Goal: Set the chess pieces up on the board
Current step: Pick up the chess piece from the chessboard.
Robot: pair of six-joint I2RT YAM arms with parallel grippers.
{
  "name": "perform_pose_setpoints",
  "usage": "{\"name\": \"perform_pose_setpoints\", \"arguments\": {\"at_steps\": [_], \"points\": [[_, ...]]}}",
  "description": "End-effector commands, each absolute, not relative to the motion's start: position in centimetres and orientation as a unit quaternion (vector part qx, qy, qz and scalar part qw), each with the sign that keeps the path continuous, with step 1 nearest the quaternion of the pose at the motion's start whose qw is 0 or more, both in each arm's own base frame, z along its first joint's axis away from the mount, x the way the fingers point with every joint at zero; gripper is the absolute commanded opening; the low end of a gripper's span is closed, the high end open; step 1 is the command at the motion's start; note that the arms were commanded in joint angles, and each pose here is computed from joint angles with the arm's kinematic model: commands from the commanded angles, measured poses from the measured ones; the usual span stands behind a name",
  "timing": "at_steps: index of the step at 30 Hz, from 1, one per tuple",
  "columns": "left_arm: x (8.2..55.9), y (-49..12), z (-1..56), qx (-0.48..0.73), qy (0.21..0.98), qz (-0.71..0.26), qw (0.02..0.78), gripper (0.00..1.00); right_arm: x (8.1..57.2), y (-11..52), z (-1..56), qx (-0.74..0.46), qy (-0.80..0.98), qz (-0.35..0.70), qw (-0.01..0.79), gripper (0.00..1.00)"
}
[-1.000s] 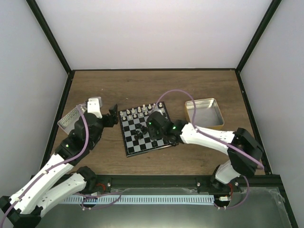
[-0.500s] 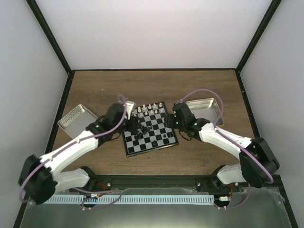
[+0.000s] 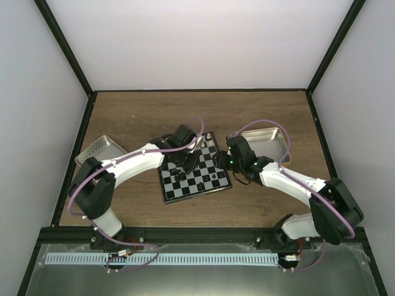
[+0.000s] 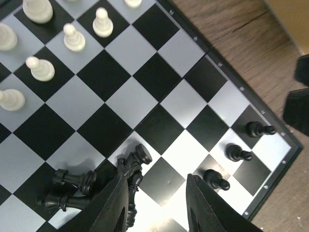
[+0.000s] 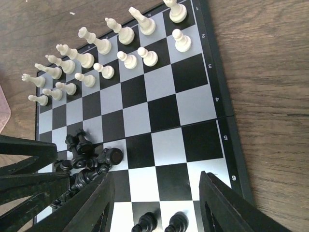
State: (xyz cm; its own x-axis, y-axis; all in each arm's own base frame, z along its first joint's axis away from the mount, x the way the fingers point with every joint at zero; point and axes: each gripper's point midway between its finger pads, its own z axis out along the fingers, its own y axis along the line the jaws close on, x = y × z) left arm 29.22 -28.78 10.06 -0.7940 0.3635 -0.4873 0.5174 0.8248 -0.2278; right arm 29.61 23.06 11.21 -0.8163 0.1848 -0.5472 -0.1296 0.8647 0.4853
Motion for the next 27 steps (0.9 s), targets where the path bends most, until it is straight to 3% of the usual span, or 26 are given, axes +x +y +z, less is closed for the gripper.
{"name": "perform_pose_setpoints", "arguments": {"at_steps": [1, 11, 16, 22, 27], "points": [[29.0, -27.6, 8.3, 0.221, 0.950, -0.126, 0.182, 0.35, 29.9, 22.8, 11.8, 0.018, 0.911, 0.266, 0.314, 0.50], [26.7, -26.7, 6.7, 0.228, 0.957, -0.109, 0.144, 0.35, 29.8, 23.0, 11.5, 0.016, 0.912, 0.269, 0.309, 0.50], [26.5, -25.7, 6.0, 0.239, 0.958, -0.082, 0.134, 0.22, 29.7, 23.0, 11.3, 0.017, 0.913, 0.271, 0.304, 0.50], [26.7, -25.4, 5.7, 0.243, 0.958, -0.070, 0.135, 0.30, 29.5, 23.0, 11.0, 0.017, 0.914, 0.271, 0.301, 0.50], [26.8, -25.5, 5.2, 0.249, 0.957, -0.067, 0.130, 0.27, 29.6, 23.1, 11.1, 0.017, 0.914, 0.272, 0.302, 0.50]]}}
